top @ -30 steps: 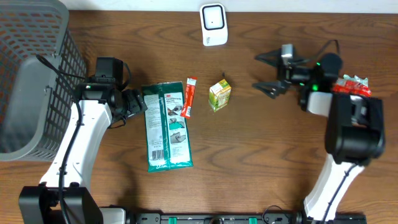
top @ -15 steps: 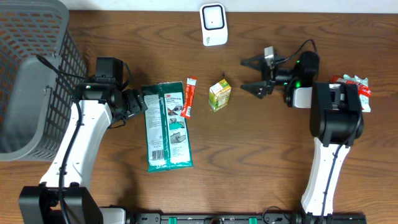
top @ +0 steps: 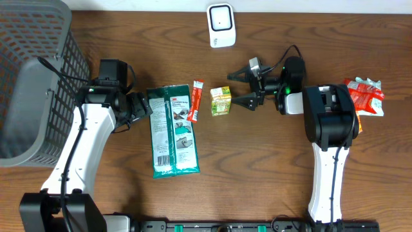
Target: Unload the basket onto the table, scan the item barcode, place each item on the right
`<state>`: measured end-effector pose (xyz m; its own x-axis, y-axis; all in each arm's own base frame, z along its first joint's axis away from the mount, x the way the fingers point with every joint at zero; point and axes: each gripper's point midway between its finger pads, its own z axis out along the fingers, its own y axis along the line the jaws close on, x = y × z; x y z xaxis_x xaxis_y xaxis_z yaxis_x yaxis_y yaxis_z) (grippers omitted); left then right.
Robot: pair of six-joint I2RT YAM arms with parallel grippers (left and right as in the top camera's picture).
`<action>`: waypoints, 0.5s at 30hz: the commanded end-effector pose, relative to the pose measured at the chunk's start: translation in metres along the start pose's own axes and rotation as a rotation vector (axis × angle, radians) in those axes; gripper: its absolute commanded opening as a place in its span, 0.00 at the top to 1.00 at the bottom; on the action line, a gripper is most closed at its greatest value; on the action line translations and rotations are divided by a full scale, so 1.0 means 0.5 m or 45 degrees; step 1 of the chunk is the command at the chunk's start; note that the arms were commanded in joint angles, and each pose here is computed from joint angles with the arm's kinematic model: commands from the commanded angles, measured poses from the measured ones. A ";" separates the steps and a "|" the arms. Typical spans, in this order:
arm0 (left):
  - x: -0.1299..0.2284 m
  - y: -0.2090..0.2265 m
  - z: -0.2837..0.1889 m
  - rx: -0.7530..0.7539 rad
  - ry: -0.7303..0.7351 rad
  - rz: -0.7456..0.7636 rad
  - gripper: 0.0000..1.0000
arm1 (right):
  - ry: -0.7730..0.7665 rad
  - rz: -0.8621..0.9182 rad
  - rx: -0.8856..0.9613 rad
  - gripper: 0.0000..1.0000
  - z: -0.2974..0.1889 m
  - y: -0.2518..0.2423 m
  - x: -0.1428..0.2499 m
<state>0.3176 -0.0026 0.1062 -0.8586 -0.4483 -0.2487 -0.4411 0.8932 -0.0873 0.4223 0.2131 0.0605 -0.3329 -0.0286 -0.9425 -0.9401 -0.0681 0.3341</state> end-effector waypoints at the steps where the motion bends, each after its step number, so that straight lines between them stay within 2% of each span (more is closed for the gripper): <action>1: -0.007 0.004 -0.004 -0.012 -0.015 0.008 0.10 | -0.002 0.028 -0.001 0.01 -0.010 -0.002 0.011; 15: -0.007 0.004 -0.004 -0.012 -0.015 0.008 0.10 | 0.009 0.079 -0.028 0.01 0.009 0.021 0.040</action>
<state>0.3176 -0.0026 0.1062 -0.8586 -0.4483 -0.2487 -0.4411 0.8932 -0.0873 0.4128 0.2106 0.0495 -0.3948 -0.0331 -0.9182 -0.9160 -0.0626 0.3962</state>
